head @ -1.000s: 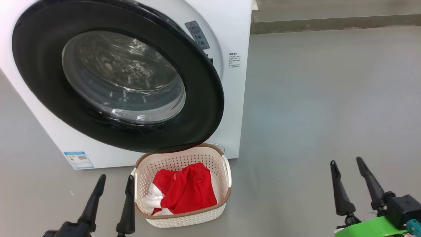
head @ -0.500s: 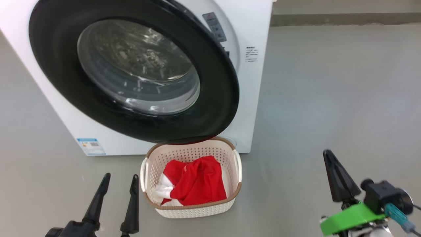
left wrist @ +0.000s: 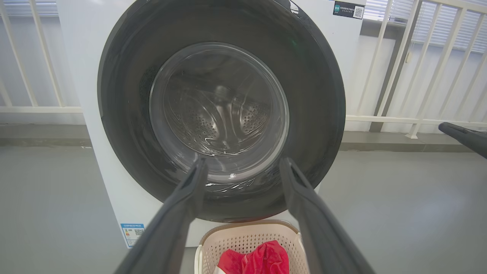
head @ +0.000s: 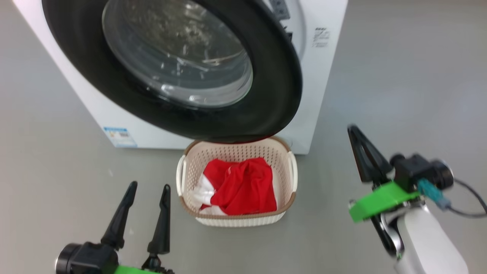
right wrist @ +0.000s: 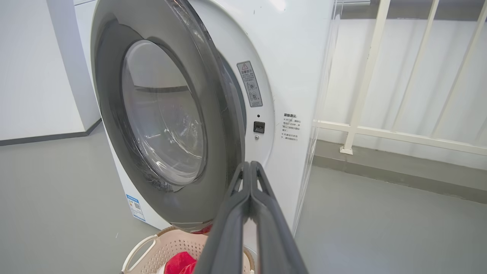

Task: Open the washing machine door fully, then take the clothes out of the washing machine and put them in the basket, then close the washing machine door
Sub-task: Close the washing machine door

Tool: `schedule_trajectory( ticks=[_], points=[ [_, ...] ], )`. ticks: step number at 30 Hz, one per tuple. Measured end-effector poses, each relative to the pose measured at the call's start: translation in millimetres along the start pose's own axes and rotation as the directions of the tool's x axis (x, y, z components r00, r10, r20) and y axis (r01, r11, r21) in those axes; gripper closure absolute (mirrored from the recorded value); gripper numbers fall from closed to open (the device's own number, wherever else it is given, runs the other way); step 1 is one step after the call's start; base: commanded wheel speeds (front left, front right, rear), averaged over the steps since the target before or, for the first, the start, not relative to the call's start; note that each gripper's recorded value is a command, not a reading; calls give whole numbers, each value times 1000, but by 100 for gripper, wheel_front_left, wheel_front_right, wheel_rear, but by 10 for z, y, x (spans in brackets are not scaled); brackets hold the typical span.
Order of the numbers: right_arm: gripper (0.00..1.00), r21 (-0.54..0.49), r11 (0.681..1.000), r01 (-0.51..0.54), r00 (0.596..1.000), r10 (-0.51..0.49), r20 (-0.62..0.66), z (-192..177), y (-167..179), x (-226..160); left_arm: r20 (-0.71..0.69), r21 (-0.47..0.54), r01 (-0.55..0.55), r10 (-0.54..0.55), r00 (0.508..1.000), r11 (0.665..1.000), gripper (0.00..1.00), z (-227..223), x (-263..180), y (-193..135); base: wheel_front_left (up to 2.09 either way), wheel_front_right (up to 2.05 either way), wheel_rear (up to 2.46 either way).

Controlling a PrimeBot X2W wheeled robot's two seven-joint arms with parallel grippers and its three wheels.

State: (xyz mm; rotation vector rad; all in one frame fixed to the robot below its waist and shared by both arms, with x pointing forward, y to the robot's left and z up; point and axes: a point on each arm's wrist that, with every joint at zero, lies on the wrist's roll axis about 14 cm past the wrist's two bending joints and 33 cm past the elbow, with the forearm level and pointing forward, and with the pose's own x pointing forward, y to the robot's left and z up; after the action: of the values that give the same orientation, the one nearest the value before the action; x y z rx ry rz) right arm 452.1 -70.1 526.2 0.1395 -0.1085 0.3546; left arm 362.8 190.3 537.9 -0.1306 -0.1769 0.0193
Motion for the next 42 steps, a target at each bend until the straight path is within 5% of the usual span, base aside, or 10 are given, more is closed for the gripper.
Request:
schedule_trajectory(
  ticks=[21,42],
  points=[
    [100,-31,971,-236,972,236,-16,-226,629,1160,-60,4,-41,41,997,999,0,-239,242,160,0,0,0],
    [100,-153,964,-216,976,216,-16,-283,459,1820,-96,-32,-18,15,995,999,0,-435,458,73,0,0,0]
  ],
)
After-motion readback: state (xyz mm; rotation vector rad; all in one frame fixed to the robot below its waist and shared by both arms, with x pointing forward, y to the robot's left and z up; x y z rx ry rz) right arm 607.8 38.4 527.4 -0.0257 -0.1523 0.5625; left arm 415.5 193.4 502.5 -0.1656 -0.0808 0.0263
